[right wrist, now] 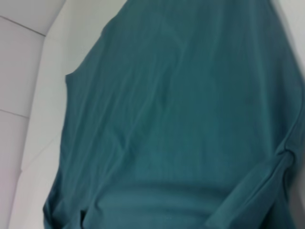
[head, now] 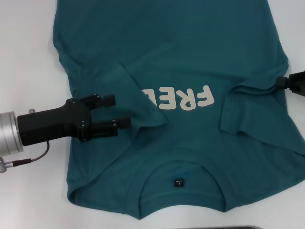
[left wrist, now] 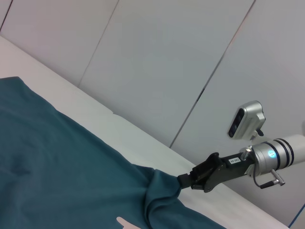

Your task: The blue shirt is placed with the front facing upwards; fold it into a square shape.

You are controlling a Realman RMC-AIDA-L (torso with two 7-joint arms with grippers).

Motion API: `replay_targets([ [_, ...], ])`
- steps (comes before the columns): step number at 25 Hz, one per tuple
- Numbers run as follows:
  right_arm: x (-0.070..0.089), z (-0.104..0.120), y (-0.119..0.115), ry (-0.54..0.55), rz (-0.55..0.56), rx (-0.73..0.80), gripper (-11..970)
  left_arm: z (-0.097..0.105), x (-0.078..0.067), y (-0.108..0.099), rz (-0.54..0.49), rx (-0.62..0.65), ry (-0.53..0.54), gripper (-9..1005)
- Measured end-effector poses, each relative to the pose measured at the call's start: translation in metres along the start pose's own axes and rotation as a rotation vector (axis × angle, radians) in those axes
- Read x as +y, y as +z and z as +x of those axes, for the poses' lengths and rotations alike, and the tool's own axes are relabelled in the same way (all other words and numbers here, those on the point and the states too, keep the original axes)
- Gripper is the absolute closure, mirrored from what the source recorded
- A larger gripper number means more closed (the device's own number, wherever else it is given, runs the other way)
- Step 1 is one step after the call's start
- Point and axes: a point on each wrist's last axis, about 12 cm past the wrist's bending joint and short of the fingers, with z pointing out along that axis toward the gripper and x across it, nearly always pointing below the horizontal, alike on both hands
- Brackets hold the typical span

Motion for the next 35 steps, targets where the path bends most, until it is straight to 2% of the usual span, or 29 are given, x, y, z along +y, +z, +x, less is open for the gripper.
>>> replay_targets([
  [4, 0.005, -0.003, 0.002, -0.011, -0.019, -0.003, 939, 0.0, 0.0, 0.0, -0.001, 0.0, 0.001, 80],
  [11, 0.02, -0.013, 0.018, -0.05, -0.056, -0.019, 940, -0.001, 0.0, 0.002, 0.003, -0.001, 0.005, 80],
  [18, 0.029, -0.017, 0.035, -0.103, -0.055, -0.033, 928, -0.001, 0.0, 0.003, 0.005, -0.002, 0.004, 79],
  [24, 0.037, -0.018, 0.048, -0.155, -0.075, -0.086, 845, 0.001, 0.0, 0.002, 0.004, -0.001, 0.003, 78],
  [29, 0.04, -0.024, 0.047, -0.175, -0.117, -0.18, 776, 0.0, 0.001, 0.001, 0.002, -0.005, 0.004, 77],
  [33, 0.04, -0.021, 0.038, -0.254, -0.166, -0.243, 553, 0.0, 0.0, -0.001, 0.001, -0.011, 0.005, 76],
  [35, 0.039, -0.018, 0.032, -0.329, -0.19, -0.282, 462, -0.001, 0.0, -0.002, -0.001, -0.017, 0.005, 76],
])
